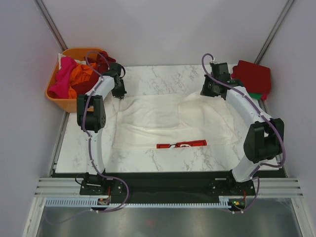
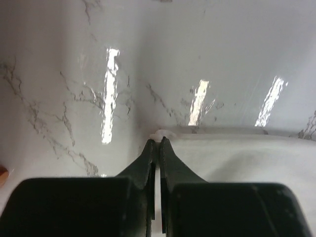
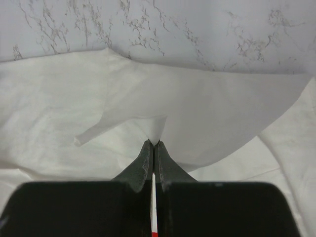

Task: Fold and stack the t-shirts
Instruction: Fold the tshirt

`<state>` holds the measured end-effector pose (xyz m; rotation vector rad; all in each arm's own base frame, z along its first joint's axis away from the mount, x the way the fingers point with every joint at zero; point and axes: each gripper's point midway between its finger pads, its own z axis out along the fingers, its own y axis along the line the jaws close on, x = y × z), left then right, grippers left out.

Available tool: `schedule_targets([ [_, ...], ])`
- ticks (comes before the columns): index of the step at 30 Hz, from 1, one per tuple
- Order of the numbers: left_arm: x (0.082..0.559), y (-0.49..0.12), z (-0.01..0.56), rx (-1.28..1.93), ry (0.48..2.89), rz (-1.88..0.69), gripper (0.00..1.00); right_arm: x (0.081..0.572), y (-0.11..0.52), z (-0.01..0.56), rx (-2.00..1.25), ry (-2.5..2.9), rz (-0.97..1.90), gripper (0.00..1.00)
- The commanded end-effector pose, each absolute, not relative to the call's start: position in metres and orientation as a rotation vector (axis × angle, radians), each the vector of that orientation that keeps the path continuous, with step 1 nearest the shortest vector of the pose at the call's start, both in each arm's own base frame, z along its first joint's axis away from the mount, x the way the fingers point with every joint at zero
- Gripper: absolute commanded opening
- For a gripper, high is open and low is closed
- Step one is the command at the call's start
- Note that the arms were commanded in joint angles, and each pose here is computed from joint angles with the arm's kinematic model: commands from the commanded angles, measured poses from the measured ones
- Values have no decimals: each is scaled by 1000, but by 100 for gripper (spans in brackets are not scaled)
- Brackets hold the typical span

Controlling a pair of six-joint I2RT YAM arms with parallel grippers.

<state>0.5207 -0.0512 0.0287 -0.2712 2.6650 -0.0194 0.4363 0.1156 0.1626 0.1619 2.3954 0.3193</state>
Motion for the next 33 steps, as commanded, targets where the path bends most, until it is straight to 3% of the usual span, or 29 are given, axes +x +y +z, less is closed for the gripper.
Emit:
schedule_targets([
  [1, 512, -48, 83, -245, 2581, -23, 2, 427, 109, 219, 163, 2261, 318, 0],
  [17, 431, -34, 149, -288, 2501, -4, 2, 338, 74, 234, 256, 2220, 246, 0],
  [33, 323, -33, 124, -326, 2586, -50, 2, 271, 53, 206, 317, 2251, 199, 0],
])
